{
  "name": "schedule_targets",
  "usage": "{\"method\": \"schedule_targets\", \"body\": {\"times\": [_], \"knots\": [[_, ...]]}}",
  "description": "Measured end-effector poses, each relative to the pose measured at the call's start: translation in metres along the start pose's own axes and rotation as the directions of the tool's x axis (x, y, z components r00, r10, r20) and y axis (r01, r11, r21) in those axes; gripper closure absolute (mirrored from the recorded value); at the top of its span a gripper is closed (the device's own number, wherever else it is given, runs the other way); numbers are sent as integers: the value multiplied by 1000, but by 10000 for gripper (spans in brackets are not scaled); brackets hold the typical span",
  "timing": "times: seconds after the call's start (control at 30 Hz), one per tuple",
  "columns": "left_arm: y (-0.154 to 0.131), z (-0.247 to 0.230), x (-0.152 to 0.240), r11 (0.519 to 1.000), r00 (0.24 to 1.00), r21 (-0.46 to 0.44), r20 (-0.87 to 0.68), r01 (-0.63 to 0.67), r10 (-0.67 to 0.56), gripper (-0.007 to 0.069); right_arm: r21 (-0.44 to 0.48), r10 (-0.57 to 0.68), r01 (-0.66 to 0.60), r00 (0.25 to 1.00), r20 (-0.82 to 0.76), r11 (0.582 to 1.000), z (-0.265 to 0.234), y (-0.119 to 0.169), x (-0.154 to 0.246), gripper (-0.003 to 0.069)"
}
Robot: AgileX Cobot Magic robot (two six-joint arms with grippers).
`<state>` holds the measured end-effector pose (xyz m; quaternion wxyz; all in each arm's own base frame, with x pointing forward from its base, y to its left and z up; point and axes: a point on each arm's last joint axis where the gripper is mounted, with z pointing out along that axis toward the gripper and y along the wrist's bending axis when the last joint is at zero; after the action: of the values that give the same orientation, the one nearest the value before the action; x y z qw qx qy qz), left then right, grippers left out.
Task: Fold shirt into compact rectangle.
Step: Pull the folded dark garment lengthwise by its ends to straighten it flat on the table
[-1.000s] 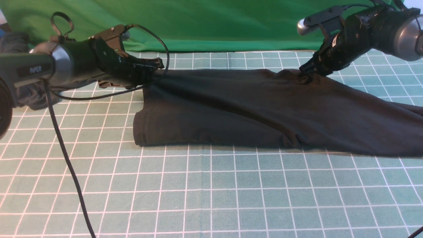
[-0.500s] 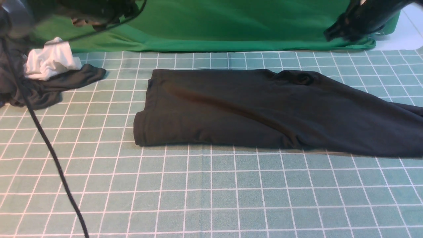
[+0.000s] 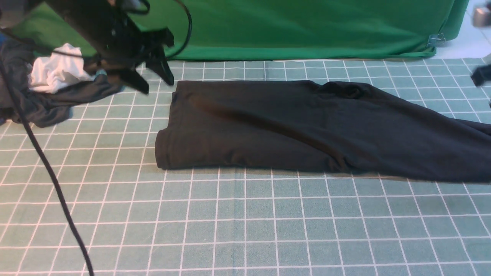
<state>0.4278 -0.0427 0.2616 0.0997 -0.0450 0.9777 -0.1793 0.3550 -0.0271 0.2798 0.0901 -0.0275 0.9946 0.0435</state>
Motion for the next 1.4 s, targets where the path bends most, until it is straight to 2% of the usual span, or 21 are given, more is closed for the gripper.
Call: {"method": "schedule_targets", "body": {"times": [0.1, 0.23, 0.43, 0.63, 0.87, 1.07, 1.13, 1.27, 1.33, 1.4], "knots": [[0, 20, 27, 1000, 993, -30, -114, -6, 3, 287, -33, 55, -57, 997, -51, 998, 15, -11, 12, 647], [0, 42, 48, 996, 982, -80, -190, -33, 17, 288, -37, 68, -69, 997, -32, 997, 23, -13, 14, 647], [4, 73, 46, 995, 995, -101, -99, -18, 8, 246, -42, 73, -70, 995, 67, 997, 24, -13, 5, 647], [8, 83, 45, 993, 995, -115, -101, -9, -3, 197, -42, 65, -61, 995, 81, 997, 24, -13, 4, 647], [17, 84, 47, 980, 992, -201, -124, -10, -16, 179, -42, 62, -59, 995, 80, 997, 24, -13, 4, 647], [16, 98, 48, 988, 987, -152, -148, 32, -55, 181, -41, 62, -59, 995, 83, 997, 24, -13, 4, 647], [15, 99, 47, 989, 988, -142, -144, 34, -55, 210, -41, 62, -59, 995, 83, 997, 24, -13, 4, 647], [15, 99, 47, 991, 988, -132, -149, 14, -34, 347, -44, 40, -37, 997, 65, 998, 24, -13, 6, 646], [14, 95, 48, 991, 987, -133, -161, -24, 2, 519, -50, 30, -28, 999, 27, 998, 23, -19, 10, 645], [16, 88, 49, 989, 985, -140, -168, -54, 30, 585, -46, 53, -52, 998, 18, 998, 22, -28, 13, 643]]}}
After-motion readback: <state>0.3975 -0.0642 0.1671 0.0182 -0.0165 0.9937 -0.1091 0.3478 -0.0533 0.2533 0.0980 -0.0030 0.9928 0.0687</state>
